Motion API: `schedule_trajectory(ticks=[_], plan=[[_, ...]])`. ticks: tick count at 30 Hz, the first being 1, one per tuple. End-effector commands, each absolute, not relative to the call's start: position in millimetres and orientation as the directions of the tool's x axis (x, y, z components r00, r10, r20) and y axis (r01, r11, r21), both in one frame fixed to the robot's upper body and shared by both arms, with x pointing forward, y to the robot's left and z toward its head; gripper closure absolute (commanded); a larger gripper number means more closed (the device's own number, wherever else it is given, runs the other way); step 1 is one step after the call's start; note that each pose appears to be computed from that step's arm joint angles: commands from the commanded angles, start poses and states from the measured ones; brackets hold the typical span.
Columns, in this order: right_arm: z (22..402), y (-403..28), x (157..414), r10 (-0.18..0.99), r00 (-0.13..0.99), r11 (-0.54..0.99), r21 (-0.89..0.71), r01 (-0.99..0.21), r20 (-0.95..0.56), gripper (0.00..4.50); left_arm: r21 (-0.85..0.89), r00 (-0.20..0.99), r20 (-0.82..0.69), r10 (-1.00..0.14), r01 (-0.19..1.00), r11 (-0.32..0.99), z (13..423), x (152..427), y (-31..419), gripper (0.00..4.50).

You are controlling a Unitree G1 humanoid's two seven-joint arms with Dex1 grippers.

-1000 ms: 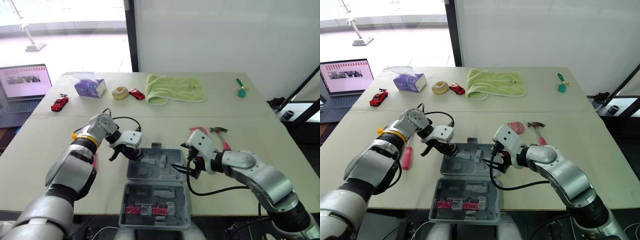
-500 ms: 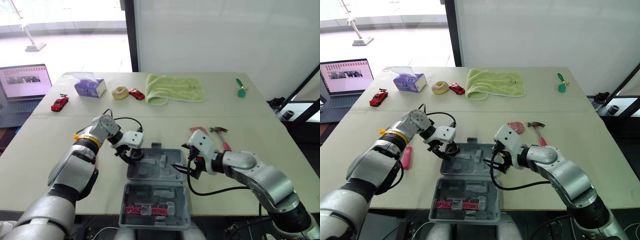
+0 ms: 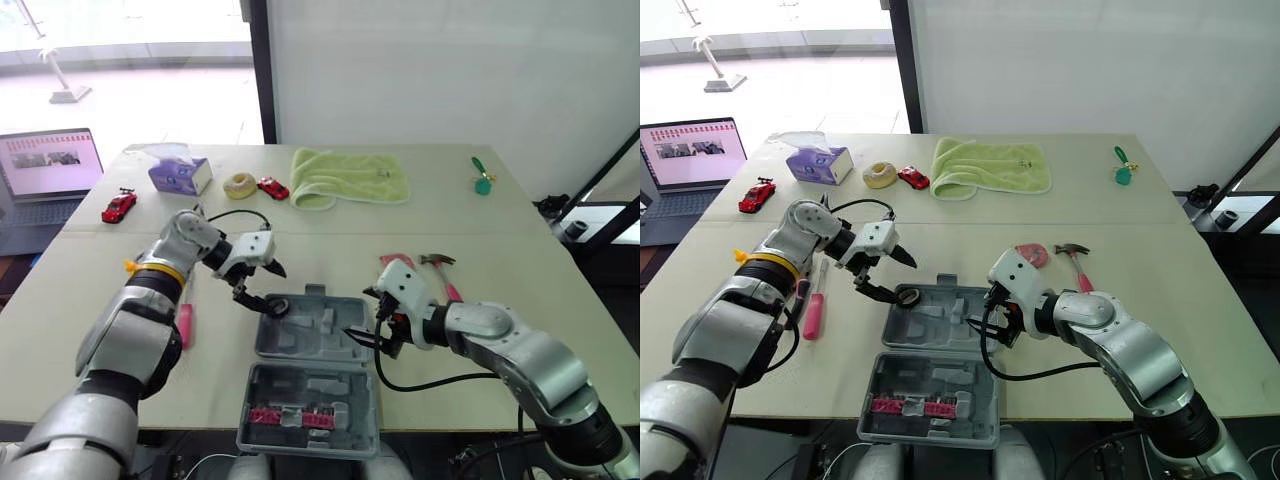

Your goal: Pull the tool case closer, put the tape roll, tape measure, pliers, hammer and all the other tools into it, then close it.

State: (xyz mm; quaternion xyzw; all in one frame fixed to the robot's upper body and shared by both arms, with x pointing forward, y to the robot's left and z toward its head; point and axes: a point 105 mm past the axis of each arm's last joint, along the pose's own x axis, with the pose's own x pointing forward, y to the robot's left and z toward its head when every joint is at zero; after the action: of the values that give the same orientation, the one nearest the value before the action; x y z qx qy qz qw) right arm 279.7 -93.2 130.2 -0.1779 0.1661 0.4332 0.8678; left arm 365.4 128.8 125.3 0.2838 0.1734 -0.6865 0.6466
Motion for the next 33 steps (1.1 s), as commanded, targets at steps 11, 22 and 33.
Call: schedule_trajectory(ticks=[11, 22, 33], plan=[[141.3, -88.0, 277.7, 0.719, 0.566, 0.534, -0.199, -0.821, -0.403, 0.00, 0.147, 0.151, -0.450, -0.880, 0.985, 0.094, 109.5, 364.0, 139.6, 2.34], [140.0, -87.4, 275.2, 0.716, 0.567, 0.538, -0.197, -0.820, -0.406, 0.00, 0.229, 0.269, -0.394, -0.879, 0.955, 0.190, 90.1, 368.0, 131.8, 2.34], [142.7, -85.3, 271.2, 0.724, 0.565, 0.537, -0.191, -0.822, -0.396, 0.00, 0.349, 0.310, -0.503, -0.806, 0.927, 0.139, 51.7, 358.6, 142.0, 2.34]])
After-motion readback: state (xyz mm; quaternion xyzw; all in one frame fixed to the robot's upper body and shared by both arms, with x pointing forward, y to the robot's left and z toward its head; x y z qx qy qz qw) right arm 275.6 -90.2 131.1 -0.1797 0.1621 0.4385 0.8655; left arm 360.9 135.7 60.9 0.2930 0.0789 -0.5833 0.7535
